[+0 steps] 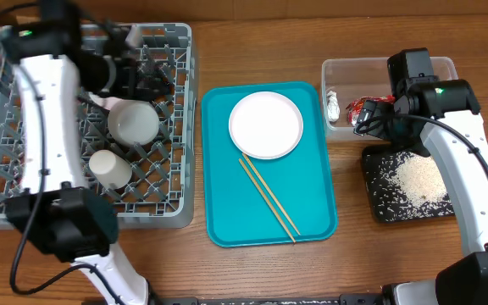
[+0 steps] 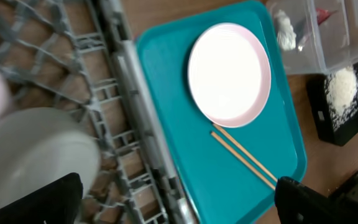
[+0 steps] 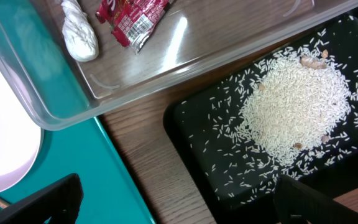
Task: Sort waste into correct bins and load items into the dishwasher
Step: 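Reach the left gripper to the wooden chopsticks on the tray and grasp them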
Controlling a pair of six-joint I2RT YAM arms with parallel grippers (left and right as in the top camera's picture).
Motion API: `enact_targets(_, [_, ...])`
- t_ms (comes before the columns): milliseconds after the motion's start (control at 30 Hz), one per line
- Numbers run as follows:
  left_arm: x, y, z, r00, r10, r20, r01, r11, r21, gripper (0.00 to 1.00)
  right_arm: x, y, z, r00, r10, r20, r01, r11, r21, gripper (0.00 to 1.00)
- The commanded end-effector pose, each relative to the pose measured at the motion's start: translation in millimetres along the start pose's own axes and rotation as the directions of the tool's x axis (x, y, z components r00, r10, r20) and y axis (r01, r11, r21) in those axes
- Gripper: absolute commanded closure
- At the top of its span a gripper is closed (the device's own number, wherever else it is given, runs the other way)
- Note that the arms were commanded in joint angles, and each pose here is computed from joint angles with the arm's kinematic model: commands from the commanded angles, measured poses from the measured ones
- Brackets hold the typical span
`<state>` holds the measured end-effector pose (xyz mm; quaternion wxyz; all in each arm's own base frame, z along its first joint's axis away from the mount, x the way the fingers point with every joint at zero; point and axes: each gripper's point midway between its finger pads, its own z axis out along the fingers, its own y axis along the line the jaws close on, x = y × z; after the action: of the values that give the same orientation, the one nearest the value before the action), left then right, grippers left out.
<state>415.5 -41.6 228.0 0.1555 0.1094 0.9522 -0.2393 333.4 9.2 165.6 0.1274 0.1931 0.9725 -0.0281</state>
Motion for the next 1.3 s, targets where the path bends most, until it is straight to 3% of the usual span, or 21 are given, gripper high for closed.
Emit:
enact_targets(0, [6, -23, 18, 0.983, -0.171, -0.063, 0.165, 0.982, -0.091, 0.00, -11, -8, -13, 0.997, 0.054, 0.046, -0.054, 0.999, -0.007, 0.00])
enact_targets(267, [28, -100, 58, 0.895, -0.412, -0.170, 0.396, 0.910, -0.118, 0.00, -13, -25, -11, 0.994, 0.108, 0.018, -0.108, 0.994, -0.008, 0.00])
enact_targets(400, [50, -108, 69, 0.851, -0.493, -0.180, 0.440, 0.858, -0.265, 0.00, -11, -28, -11, 0.994, 0.113, 0.008, -0.113, 0.994, 0.000, 0.00])
enact_targets(600, [71, -139, 73, 0.898, -0.390, -0.206, 0.309, 0.890, -0.337, 0.00, -10, -35, -10, 0.991, 0.131, -0.002, -0.131, 0.991, 0.010, 0.00])
enact_targets(833, [83, -167, 63, 0.928, -0.347, -0.135, 0.269, 0.876, -0.401, 0.00, -10, -47, -9, 0.988, 0.155, -0.014, -0.154, 0.988, 0.026, 0.00])
enact_targets(1267, [119, -147, -11, 0.931, -0.363, 0.041, 0.330, 0.789, -0.519, 0.00, -10, -50, -9, 0.990, 0.142, -0.016, -0.141, 0.989, 0.032, 0.00])
